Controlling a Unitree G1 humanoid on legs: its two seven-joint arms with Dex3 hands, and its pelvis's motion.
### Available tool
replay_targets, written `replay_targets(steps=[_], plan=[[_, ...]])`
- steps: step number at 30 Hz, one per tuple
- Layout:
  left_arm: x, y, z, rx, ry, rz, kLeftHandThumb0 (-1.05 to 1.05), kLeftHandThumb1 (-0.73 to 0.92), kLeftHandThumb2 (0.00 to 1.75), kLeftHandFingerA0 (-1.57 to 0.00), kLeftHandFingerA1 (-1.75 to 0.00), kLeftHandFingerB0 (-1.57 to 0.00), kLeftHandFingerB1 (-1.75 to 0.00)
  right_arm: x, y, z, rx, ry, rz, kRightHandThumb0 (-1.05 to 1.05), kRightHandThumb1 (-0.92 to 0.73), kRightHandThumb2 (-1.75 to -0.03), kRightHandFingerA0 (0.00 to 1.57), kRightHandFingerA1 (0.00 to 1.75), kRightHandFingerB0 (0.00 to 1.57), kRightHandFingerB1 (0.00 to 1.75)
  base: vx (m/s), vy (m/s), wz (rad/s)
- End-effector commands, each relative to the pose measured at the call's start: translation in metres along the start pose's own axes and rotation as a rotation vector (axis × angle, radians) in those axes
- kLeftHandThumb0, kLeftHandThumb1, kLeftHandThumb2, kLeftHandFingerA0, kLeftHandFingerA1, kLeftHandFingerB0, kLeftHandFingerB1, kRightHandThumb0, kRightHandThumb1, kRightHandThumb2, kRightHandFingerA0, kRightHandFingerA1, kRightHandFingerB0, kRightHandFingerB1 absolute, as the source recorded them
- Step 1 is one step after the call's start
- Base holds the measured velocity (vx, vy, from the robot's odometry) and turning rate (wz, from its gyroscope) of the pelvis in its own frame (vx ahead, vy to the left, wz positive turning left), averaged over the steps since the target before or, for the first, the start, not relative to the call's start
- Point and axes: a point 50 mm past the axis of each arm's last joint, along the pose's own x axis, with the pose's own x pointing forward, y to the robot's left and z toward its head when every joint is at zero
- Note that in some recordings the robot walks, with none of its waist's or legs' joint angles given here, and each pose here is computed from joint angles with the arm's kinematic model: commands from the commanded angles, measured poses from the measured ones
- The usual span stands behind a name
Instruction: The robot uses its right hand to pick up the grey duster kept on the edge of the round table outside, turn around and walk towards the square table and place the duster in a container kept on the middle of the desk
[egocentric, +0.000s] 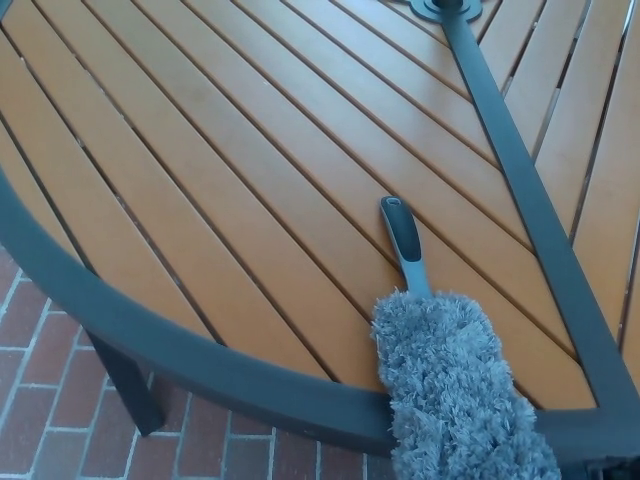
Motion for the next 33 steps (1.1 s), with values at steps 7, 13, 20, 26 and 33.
replay_targets(steps=[7, 13, 20, 26, 33], plan=[[-0.003, 0.008, 0.020, -0.040, -0.214, 0.074, 0.01, 0.45, 1.12, -0.94, -0.95, -0.87, -0.67, 0.030, 0.033, -0.026, 0.329, 0.239, 0.228, -1.05, -0.67, -1.17, 0.01, 0.59, 0.11, 0.53, 0.00, 0.000, 0.00], [-0.004, 0.004, 0.017, -0.061, -0.215, 0.070, 0.00, 0.50, 1.07, -0.97, -0.95, -0.88, -0.69, 0.040, 0.038, -0.021, 0.370, 0.204, 0.281, -1.05, -0.59, -1.12, 0.00, 0.53, 0.00, 0.43, 0.00, 0.000, 0.00], [-0.005, 0.004, 0.014, -0.061, -0.207, 0.078, 0.01, 0.48, 1.13, -0.96, -0.97, -0.88, -0.69, 0.050, 0.047, -0.006, 0.332, 0.186, 0.347, -1.05, -0.57, -1.08, 0.00, 0.48, 0.00, 0.38, 0.00, 0.000, 0.00], [-0.005, 0.004, 0.013, -0.043, -0.208, 0.085, -0.02, 0.50, 1.08, -0.98, -0.94, -0.89, -0.68, 0.063, 0.054, 0.010, 0.254, 0.192, 0.362, -1.04, -0.58, -1.00, 0.00, 0.45, 0.00, 0.38, 0.00, 0.000, 0.00], [-0.006, 0.002, 0.012, -0.056, -0.215, 0.086, -0.02, 0.50, 1.09, -0.97, -0.95, -0.89, -0.69, 0.082, 0.062, 0.018, 0.229, 0.190, 0.261, -0.89, -0.40, -0.53, 0.00, 0.25, 0.00, 0.66, 0.00, 0.000, 0.00]])
